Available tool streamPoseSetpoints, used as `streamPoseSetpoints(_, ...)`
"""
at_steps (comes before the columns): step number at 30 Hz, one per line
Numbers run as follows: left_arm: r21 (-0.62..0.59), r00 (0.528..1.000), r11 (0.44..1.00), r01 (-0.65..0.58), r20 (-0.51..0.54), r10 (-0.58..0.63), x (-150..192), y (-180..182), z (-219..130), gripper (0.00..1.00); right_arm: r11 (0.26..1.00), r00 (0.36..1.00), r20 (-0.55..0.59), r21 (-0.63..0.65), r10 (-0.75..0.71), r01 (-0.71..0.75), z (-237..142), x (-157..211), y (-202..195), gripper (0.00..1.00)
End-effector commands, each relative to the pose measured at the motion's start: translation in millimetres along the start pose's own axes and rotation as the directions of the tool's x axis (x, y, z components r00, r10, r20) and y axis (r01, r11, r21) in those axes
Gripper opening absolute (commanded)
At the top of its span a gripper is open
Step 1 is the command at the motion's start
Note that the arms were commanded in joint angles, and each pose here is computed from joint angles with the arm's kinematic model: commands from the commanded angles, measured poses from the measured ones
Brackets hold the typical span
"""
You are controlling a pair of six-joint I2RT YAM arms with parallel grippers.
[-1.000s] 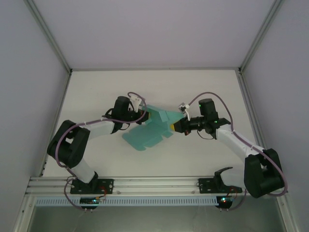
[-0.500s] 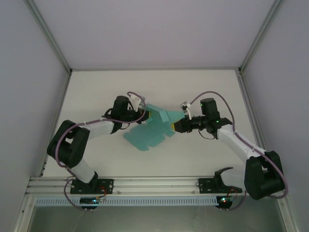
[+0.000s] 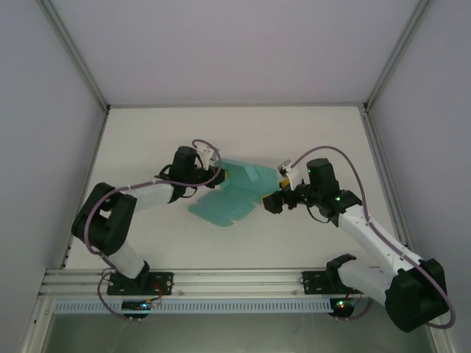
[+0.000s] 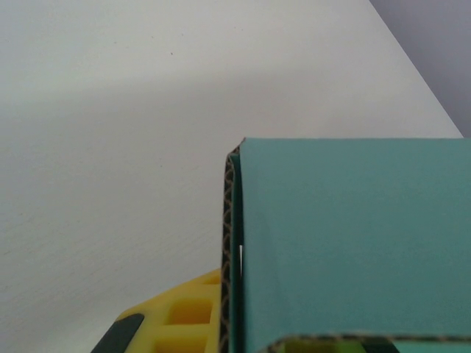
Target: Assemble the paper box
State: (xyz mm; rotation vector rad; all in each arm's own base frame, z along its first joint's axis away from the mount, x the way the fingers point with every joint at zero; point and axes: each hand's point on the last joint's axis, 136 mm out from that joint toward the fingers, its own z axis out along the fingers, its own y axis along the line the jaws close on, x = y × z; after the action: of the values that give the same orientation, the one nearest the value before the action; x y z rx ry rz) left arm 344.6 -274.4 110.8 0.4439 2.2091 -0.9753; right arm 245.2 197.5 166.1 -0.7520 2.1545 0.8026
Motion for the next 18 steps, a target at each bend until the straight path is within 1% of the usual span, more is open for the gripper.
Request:
streamPoseSetpoints(1,0.016,1.000,1.000,-0.006,0.028,0.005,-18.3,-6.9,-3.4,0.00,0.997,0.999,-0.041,0.079,-0.014,0.017,2.4,10.0,-13.6,0.99)
streamPoseSetpoints(8,-0.034,0.999,0.999,0.035,0.001,-0.035,-13.6,8.1,-0.1,0.00,0.998,0.997,-0.068,0.046,-0.030,0.033,3.9,16.9,-8.7,0.99)
streamPoseSetpoints(10,-0.030,0.999,0.998,0.053,-0.001,-0.053,-12.5,12.1,0.8,0.00,0.999,0.996,-0.080,0.041,-0.025,0.029,2.9,21.4,-7.4,0.99)
streamPoseSetpoints(12,-0.026,0.998,0.998,0.063,-0.003,-0.064,-11.9,14.4,1.6,0.00,1.000,0.996,-0.093,0.013,0.001,0.000,3.0,27.5,-2.7,0.99)
streamPoseSetpoints(15,-0.028,0.997,0.997,0.074,-0.007,-0.075,-13.2,17.0,2.3,0.00,0.999,0.996,-0.086,0.030,0.038,-0.036,5.8,30.4,-6.8,0.99)
streamPoseSetpoints(18,-0.040,0.997,0.996,0.079,-0.013,-0.079,-11.3,21.6,3.4,0.00,0.999,0.996,-0.071,0.022,0.046,-0.045,8.0,30.6,-8.0,0.99)
